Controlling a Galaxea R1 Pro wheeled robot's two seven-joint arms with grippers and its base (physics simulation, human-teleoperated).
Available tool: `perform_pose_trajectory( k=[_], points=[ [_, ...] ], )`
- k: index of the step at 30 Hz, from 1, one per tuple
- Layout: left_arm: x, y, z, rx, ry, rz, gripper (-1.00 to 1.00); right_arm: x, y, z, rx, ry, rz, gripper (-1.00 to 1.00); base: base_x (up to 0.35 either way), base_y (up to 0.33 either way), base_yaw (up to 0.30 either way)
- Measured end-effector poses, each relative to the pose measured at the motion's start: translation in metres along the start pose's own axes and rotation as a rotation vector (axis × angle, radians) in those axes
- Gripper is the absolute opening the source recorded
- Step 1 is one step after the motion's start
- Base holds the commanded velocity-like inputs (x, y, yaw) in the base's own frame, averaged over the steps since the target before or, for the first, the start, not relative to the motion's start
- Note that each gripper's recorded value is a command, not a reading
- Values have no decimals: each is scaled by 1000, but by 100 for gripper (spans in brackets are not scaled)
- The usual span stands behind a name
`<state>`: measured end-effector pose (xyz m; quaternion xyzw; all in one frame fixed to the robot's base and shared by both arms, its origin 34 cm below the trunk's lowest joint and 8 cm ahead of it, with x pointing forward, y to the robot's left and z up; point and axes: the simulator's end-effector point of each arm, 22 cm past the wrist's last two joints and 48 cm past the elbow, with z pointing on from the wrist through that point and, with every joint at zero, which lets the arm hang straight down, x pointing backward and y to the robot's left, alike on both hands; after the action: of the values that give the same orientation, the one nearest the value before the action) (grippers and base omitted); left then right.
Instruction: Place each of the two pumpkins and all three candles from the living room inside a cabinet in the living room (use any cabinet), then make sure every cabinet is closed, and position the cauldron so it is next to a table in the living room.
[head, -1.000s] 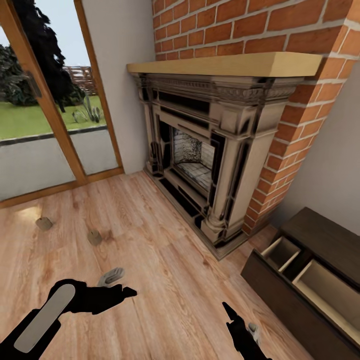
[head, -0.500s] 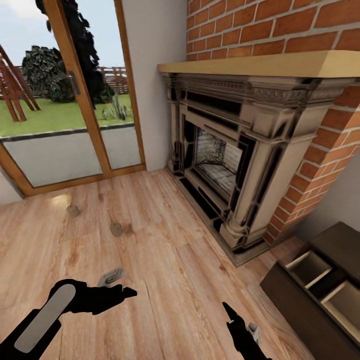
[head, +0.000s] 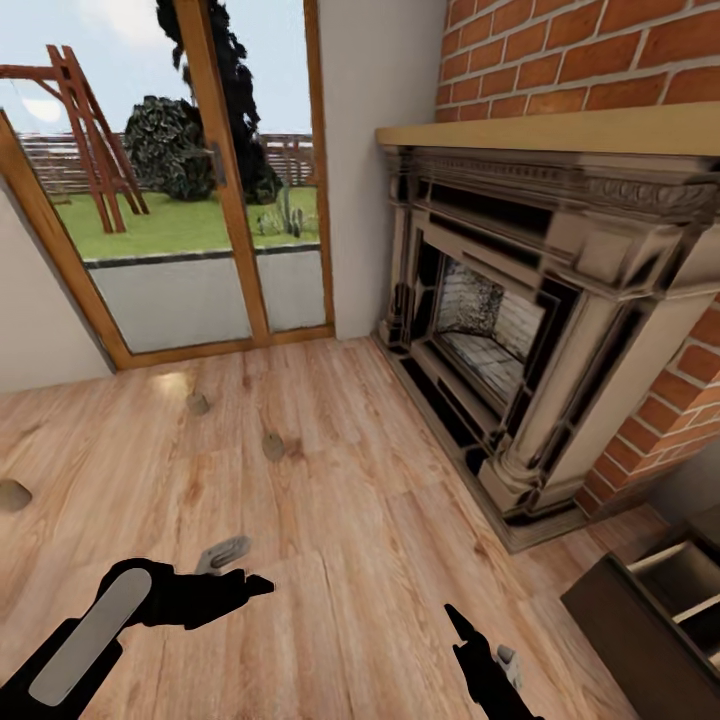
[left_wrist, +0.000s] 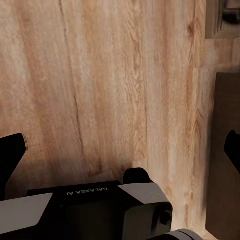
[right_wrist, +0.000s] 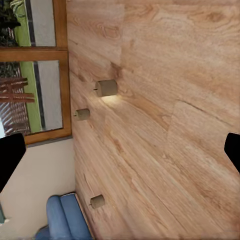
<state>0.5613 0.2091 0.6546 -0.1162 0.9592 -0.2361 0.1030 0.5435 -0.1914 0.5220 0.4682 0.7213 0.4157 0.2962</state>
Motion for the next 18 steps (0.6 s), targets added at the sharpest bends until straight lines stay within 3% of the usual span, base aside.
perform_pose_trajectory(
  k=[18],
  points=[
    [-3,4,-2,-6,-8,-3,100,-6,-14,-1,62,-22,-25,100,0,0,285]
  ],
)
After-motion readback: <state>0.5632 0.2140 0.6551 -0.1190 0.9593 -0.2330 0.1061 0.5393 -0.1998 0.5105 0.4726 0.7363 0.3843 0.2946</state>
